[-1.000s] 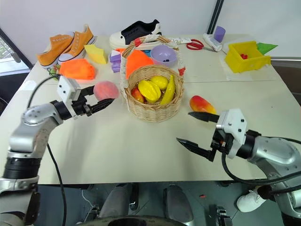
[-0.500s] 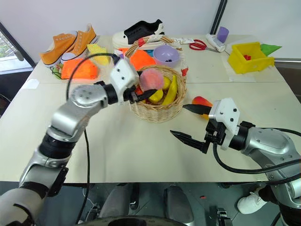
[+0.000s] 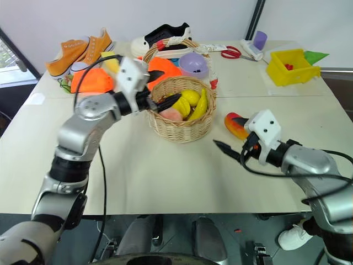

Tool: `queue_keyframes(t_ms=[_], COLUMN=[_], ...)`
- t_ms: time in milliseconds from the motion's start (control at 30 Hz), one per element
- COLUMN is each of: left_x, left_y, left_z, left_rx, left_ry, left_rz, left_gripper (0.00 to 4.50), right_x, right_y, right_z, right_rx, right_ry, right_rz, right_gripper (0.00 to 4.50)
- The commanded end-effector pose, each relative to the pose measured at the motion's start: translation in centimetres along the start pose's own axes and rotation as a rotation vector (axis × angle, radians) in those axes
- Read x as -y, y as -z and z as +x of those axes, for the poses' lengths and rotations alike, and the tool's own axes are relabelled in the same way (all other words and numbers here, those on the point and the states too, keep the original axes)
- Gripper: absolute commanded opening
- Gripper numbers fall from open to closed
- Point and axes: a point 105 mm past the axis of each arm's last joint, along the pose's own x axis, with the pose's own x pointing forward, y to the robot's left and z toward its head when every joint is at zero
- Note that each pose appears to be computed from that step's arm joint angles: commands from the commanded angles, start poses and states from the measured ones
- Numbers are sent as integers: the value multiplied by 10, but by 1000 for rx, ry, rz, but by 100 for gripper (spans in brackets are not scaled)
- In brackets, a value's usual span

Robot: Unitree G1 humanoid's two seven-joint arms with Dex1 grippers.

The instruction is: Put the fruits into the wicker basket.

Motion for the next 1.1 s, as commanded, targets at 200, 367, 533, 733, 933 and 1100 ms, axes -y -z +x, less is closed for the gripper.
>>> queue_keyframes(t_ms=[200,367,533,733,933,1100], left_x=[31,43,58,67,59,37], left_y=[11,16,15,15,20,33], left_z=[-58,-71,-74,-71,-74,-91], left_rx=[-130,-180,-191,-193,-212,-262], left_ry=[168,210,283,322,274,165], left_rz=[-14,-17,-38,-25,-25,-37], left_gripper=[444,444,448,450,450,450], right_x=[37,36,36,32,29,4], right_y=[27,38,43,38,5,-32], right_z=[17,21,22,20,-1,-36], right_rx=[-76,-96,-97,-65,59,164], right_ry=[111,75,57,36,23,-134], right_rz=[54,116,126,109,58,83], right_gripper=[450,450,424,187,187,187])
